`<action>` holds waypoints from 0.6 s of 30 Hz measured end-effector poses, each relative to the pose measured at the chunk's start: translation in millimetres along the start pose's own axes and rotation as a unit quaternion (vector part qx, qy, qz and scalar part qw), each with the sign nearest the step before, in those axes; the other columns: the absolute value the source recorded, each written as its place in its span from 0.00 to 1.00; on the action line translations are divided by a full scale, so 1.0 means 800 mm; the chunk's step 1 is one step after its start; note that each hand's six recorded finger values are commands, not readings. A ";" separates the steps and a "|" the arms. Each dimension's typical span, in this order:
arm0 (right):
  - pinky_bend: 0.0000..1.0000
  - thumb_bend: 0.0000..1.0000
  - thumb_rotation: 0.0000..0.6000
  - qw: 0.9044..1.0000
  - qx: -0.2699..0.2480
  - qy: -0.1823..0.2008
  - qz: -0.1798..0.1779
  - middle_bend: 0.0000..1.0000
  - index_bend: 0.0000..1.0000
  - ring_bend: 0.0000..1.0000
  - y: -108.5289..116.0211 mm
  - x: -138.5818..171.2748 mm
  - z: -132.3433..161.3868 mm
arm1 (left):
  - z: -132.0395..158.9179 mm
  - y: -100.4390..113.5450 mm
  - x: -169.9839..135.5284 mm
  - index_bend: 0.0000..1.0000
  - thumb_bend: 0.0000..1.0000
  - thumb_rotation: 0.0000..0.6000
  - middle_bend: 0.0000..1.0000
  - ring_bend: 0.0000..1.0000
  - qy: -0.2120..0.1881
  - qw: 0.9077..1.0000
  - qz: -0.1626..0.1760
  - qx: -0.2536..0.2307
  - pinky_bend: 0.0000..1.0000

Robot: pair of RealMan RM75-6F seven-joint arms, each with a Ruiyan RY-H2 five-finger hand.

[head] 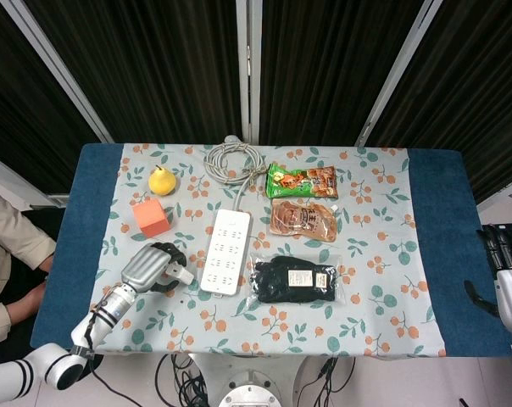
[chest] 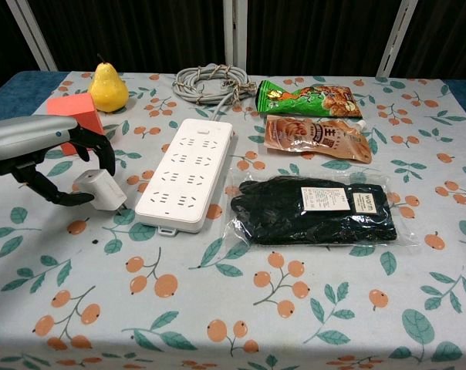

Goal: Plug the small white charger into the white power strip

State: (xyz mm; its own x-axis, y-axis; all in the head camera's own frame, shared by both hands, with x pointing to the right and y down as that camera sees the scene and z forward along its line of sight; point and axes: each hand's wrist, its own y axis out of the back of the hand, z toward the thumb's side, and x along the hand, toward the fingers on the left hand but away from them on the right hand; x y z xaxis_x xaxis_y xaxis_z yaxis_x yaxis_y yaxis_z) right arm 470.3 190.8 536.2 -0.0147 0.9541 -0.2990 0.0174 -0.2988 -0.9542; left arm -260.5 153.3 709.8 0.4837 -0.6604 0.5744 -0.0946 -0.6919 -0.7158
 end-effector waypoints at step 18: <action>0.00 0.23 1.00 1.000 0.003 0.008 -0.005 0.06 0.00 0.00 0.004 -0.003 0.006 | 0.028 0.064 0.022 0.65 0.45 1.00 0.68 0.53 -0.018 0.997 0.055 0.051 0.60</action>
State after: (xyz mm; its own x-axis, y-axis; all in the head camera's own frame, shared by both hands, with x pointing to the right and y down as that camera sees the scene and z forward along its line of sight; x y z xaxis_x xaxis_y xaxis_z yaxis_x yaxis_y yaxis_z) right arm 465.3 187.2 534.3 0.0009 0.9570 -0.2900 0.0112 -0.2900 -0.9570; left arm -237.4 112.7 674.6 0.5064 -0.7180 0.4775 -0.0609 -0.5822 -0.8108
